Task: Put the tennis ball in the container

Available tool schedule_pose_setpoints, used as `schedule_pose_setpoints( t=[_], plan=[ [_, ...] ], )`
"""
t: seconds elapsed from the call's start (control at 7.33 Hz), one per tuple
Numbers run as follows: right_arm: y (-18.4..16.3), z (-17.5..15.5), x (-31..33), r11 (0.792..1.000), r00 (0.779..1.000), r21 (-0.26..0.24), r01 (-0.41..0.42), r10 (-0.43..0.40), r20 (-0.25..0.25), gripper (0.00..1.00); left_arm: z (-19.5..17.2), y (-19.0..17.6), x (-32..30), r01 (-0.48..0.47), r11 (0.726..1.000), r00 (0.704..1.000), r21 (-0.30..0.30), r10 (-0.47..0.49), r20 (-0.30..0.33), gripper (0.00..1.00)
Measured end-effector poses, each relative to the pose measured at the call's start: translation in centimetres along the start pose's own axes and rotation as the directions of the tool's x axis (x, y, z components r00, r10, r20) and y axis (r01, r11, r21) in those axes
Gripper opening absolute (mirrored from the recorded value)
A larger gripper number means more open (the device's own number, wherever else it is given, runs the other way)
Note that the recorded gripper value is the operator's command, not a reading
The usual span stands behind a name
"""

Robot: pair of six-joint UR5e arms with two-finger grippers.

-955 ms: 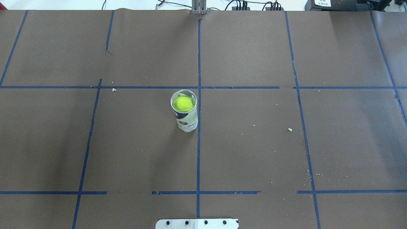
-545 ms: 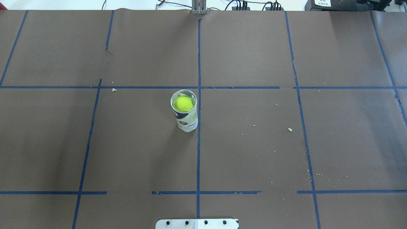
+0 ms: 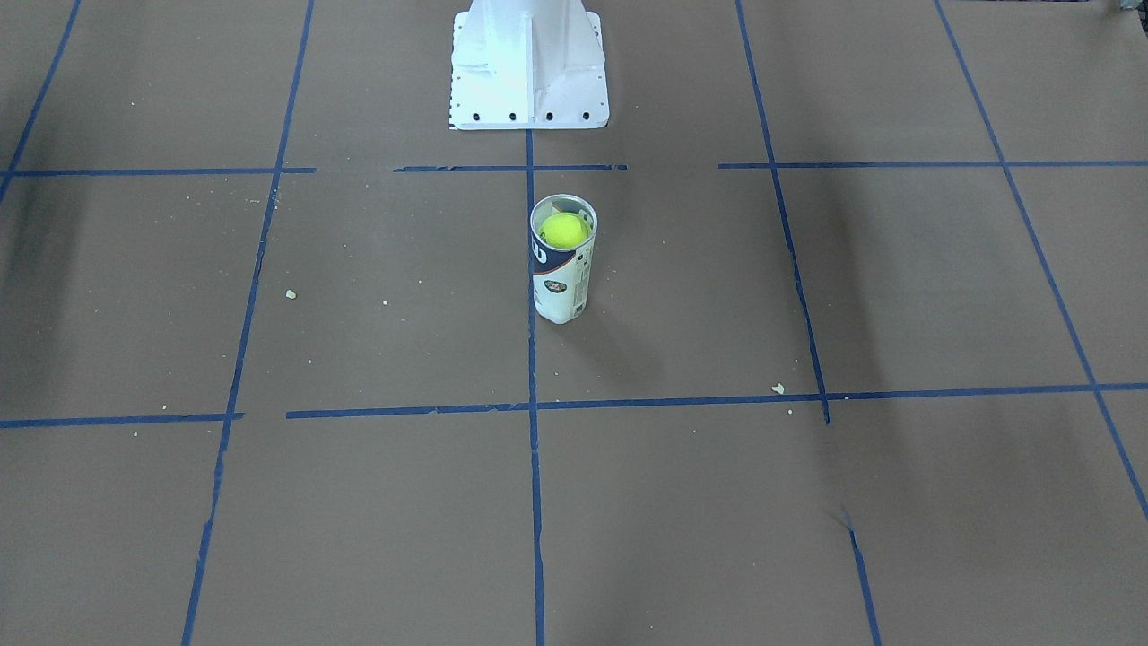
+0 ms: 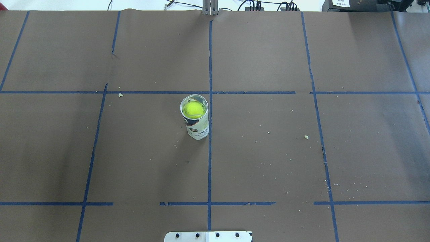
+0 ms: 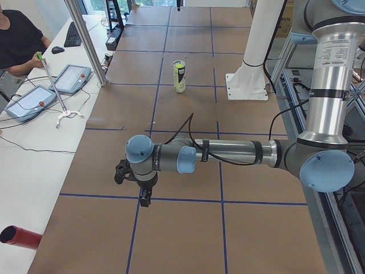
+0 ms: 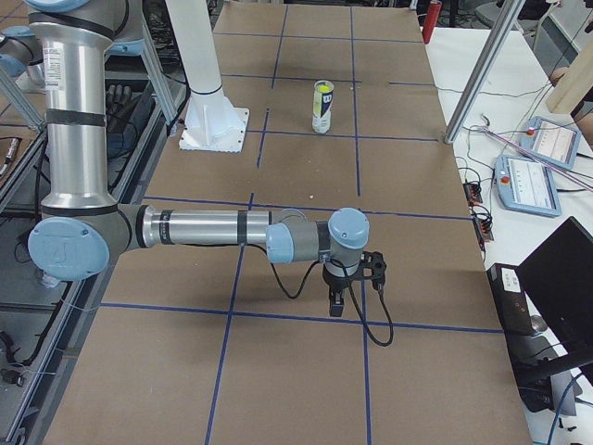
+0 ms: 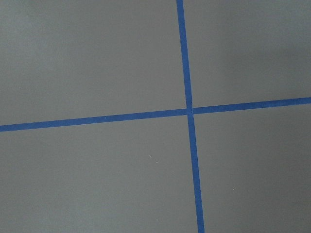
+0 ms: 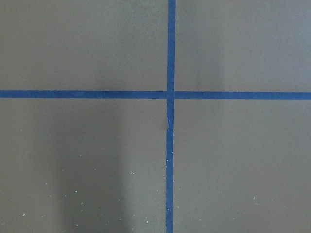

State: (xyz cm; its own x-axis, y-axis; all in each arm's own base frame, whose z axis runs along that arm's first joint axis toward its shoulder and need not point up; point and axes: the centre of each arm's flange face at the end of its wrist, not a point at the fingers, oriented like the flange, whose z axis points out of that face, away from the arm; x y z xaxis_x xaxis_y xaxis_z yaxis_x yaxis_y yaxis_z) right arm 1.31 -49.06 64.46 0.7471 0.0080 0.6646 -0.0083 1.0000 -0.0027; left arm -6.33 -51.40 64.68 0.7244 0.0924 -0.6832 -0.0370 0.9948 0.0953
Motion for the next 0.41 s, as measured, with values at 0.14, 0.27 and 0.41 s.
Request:
schedule_pose_setpoints(
  t=[0.14, 0.27, 0.41],
  plan=[
    [0.00, -0.01, 0.01, 1.000, 1.000, 0.000, 0.000, 0.000, 0.000, 1.00, -0.05, -0.01, -0.02, 0.000, 1.000, 1.000, 0.001, 0.000, 0.000, 1.00],
    [0.00, -0.01, 0.01, 1.000, 1.000, 0.000, 0.000, 0.000, 0.000, 1.00, -0.09, -0.03, -0.03, 0.001, 1.000, 1.000, 0.002, -0.001, 0.000, 1.00],
    [0.00, 0.00, 0.00, 1.000, 1.000, 0.000, 0.000, 0.000, 0.000, 1.00, -0.12, -0.06, -0.03, 0.000, 1.000, 1.000, 0.002, 0.000, 0.000, 1.00]
  ],
)
